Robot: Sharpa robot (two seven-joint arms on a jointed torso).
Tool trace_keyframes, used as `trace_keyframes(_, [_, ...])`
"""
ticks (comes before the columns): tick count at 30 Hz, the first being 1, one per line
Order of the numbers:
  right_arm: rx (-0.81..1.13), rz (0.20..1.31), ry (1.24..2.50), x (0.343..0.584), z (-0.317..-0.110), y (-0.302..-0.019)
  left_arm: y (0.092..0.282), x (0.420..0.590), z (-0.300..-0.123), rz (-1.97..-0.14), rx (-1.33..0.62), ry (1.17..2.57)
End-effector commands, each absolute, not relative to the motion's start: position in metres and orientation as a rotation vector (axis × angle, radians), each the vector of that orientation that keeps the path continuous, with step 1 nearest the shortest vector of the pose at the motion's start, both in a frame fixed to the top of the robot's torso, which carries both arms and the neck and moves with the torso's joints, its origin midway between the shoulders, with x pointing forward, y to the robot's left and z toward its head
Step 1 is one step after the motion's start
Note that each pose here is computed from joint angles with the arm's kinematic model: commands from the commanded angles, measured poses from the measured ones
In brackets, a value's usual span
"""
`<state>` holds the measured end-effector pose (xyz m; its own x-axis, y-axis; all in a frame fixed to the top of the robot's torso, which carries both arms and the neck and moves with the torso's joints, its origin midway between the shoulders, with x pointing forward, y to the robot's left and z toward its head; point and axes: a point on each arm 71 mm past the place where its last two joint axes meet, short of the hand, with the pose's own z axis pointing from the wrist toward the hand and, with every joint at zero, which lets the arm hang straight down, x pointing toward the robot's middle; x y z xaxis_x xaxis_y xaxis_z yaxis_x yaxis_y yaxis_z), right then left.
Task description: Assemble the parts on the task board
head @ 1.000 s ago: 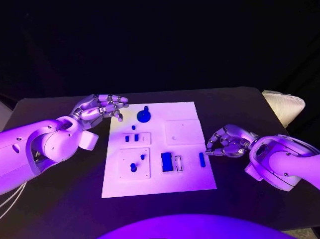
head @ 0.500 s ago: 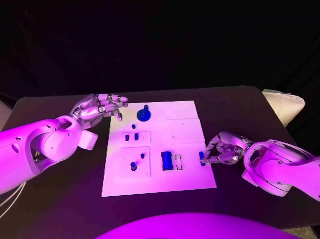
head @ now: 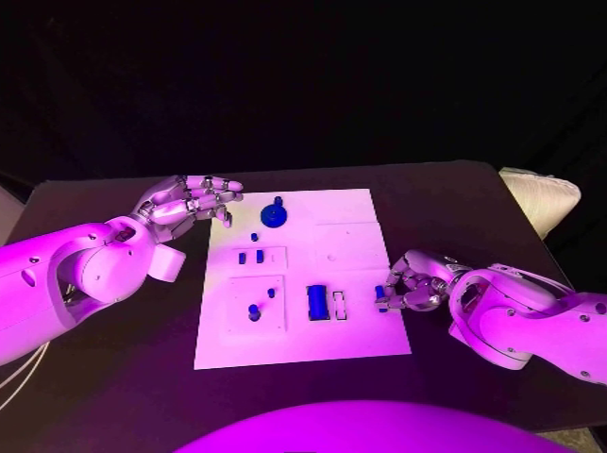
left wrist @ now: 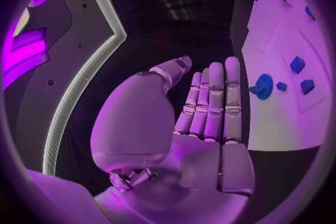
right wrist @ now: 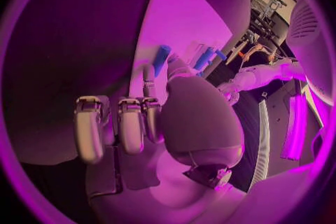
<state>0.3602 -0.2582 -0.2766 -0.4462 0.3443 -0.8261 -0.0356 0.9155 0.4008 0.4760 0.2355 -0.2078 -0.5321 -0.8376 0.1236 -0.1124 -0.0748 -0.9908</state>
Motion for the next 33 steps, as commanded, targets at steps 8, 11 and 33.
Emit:
trace_keyframes(8, [0.072, 0.327, 1.999, 0.357, -0.291, -0.248, 0.234, 0.474, -0.207, -1.693, -1.024, 1.65])
trace_keyframes(11, [0.039, 0.314, 1.999, 0.357, -0.293, -0.245, 0.235, 0.474, -0.207, -1.692, -1.024, 1.65])
trace_keyframes(33, [0.124, 0.44, 1.92, 0.351, -0.28, -0.229, 0.236, 0.473, -0.207, -1.69, -1.024, 1.651])
